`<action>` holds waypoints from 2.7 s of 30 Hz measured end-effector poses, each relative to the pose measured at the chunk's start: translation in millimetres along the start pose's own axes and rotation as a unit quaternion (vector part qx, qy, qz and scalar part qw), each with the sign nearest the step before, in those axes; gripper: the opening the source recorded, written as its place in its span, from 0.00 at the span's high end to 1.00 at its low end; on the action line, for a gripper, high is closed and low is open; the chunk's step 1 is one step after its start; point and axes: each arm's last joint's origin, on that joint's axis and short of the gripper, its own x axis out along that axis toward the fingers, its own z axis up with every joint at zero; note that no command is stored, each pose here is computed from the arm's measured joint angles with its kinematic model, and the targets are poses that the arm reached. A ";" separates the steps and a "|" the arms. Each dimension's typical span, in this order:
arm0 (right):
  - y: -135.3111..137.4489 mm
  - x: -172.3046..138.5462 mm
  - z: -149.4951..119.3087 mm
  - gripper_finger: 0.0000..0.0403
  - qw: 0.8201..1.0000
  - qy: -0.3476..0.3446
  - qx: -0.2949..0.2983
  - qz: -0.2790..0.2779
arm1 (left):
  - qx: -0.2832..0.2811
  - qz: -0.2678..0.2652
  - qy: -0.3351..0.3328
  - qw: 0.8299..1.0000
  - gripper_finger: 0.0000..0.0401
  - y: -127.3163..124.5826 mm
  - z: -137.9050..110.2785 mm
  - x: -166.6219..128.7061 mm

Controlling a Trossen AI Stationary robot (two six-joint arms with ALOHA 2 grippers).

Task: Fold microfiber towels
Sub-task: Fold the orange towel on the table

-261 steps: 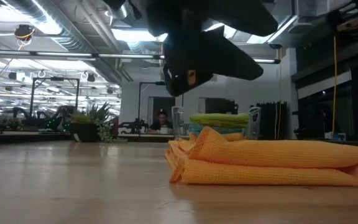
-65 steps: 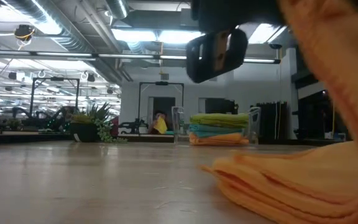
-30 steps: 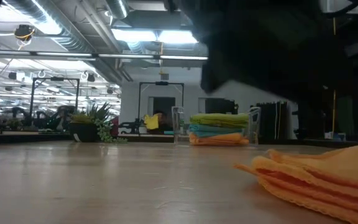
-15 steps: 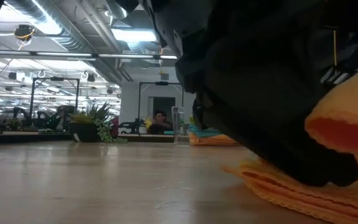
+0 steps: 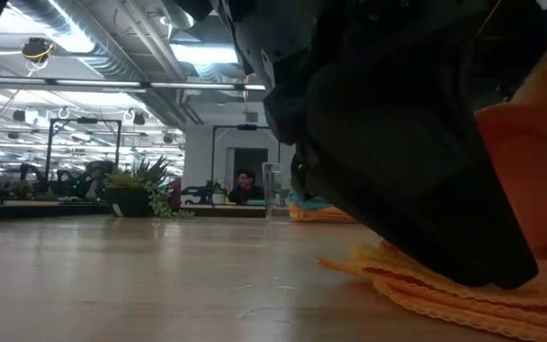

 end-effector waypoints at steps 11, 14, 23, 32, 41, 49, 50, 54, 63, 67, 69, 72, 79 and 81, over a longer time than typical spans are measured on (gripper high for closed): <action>-5.3 25.1 -8.8 0.94 0.999 0.018 -0.002 -0.029 | -0.001 0.002 -0.001 1.000 0.79 0.9 0.5 0.0; -5.8 25.6 -8.4 0.91 0.999 0.017 -0.012 -0.030 | -0.001 0.002 -0.002 1.000 0.79 1.8 1.0 -0.1; -6.9 23.9 -5.8 0.78 0.999 -0.007 -0.010 -0.049 | -0.002 0.003 -0.002 1.000 0.79 2.2 1.3 -0.1; -7.5 23.9 -6.1 0.64 0.999 -0.006 -0.010 -0.053 | -0.008 -0.007 0.027 1.000 0.81 -9.3 10.3 -39.2; -8.3 23.8 -6.0 0.57 0.998 -0.011 0.001 -0.060 | 0.001 -0.038 -0.005 0.999 0.82 -35.2 30.9 -71.9; -8.7 23.8 -5.9 0.57 0.998 -0.014 0.002 -0.064 | 0.066 0.021 -0.139 0.988 0.83 -26.4 48.4 -62.5; -8.7 23.8 -5.9 0.57 0.998 -0.014 0.002 -0.064 | 0.064 0.022 -0.130 0.989 0.83 -22.1 45.5 -55.0; -8.5 23.8 -5.6 0.57 0.998 -0.017 0.002 -0.065 | 0.061 0.024 -0.098 0.993 0.86 -14.2 32.4 -24.7; -8.9 23.8 -5.1 0.57 0.997 -0.024 0.000 -0.071 | 0.052 0.127 -0.029 0.990 0.91 -4.9 9.1 -11.2; -8.7 23.8 -4.8 0.57 0.997 -0.026 -0.001 -0.071 | 0.050 0.122 -0.022 0.991 0.92 -4.0 8.5 -10.7; -8.6 23.7 -4.7 0.57 0.997 -0.026 -0.001 -0.070 | 0.047 0.120 -0.020 0.992 0.92 -2.6 7.6 -6.8; -7.9 20.7 -3.4 0.57 0.997 -0.030 -0.011 -0.067 | 0.046 0.119 -0.015 0.992 0.92 -1.7 6.4 -5.8; -1.8 -7.5 10.2 0.57 0.993 -0.058 -0.056 -0.083 | 0.032 0.114 -0.014 0.993 0.92 -2.1 6.3 -6.0; -0.8 -17.9 13.5 0.57 0.990 -0.063 -0.072 -0.105 | 0.032 0.114 -0.013 0.993 0.92 -1.8 6.0 -5.8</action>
